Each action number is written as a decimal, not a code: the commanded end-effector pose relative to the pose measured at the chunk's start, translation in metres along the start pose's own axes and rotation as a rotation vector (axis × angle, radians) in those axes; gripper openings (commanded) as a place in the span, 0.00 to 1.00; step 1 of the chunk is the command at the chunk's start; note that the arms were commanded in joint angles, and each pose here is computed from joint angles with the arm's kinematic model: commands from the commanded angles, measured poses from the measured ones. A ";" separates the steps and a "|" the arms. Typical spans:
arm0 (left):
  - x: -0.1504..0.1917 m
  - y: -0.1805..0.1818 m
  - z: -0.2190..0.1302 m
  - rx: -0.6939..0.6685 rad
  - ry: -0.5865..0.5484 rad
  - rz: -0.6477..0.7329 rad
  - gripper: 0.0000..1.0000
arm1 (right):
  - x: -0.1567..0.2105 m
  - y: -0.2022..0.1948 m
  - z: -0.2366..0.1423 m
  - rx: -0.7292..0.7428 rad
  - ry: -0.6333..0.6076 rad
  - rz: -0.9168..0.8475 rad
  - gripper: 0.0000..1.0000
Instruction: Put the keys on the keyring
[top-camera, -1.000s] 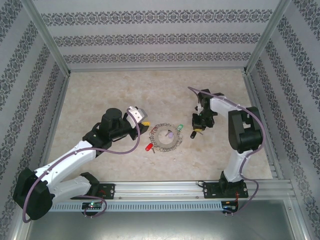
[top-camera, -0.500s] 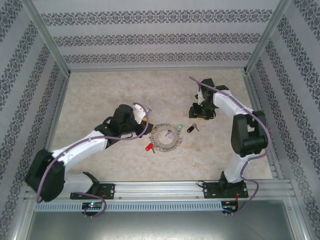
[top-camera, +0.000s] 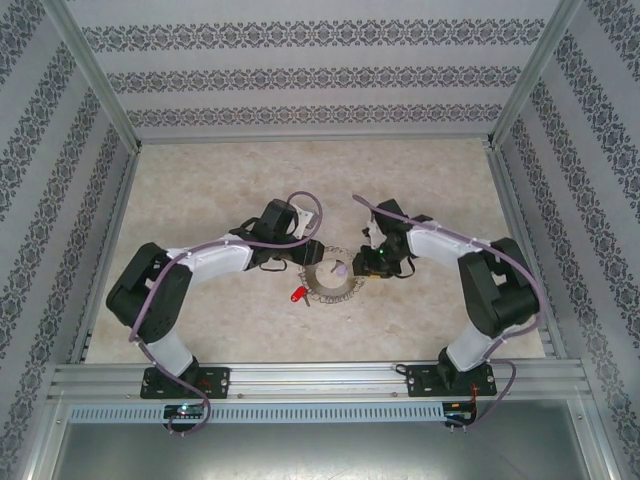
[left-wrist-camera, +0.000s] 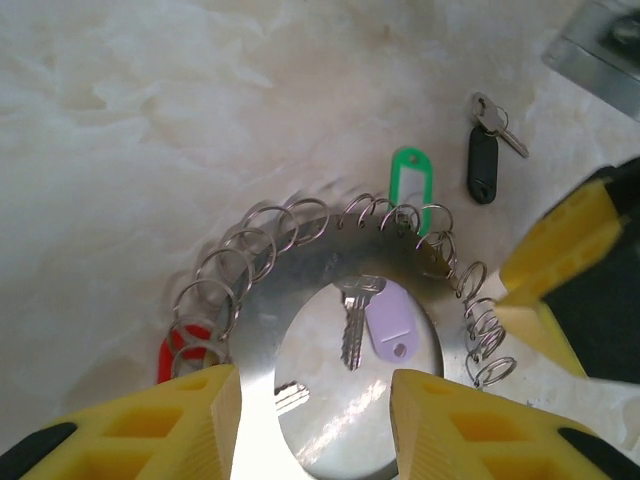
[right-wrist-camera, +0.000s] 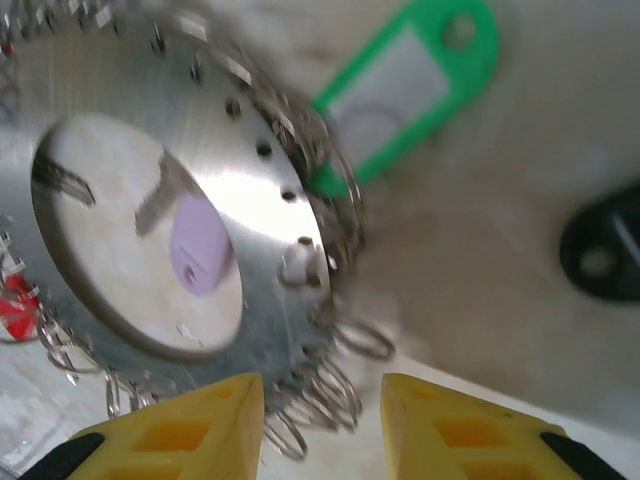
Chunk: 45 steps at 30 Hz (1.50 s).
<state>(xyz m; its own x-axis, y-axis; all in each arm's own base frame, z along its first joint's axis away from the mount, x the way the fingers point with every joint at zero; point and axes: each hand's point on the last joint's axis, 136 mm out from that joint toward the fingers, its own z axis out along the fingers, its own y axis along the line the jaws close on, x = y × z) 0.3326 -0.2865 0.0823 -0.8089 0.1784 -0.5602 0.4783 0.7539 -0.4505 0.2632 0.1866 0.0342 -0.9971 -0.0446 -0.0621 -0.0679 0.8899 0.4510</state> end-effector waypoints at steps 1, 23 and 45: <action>-0.002 -0.009 0.007 0.057 0.034 -0.022 0.44 | 0.000 0.011 0.000 -0.054 -0.062 0.000 0.38; 0.015 0.016 0.024 0.003 0.100 -0.053 0.42 | 0.021 0.036 -0.008 -0.011 -0.244 -0.307 0.23; 0.008 0.014 0.013 -0.003 0.078 -0.025 0.41 | 0.030 0.035 0.033 -0.043 -0.105 -0.176 0.16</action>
<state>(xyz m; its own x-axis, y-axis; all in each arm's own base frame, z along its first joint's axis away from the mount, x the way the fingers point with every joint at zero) 0.3326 -0.2871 0.0489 -0.8614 0.2042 -0.4652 0.4388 0.7604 -0.4788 0.2376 0.2274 0.0229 -0.9558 -0.1395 -0.2590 -0.2459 0.8621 0.4431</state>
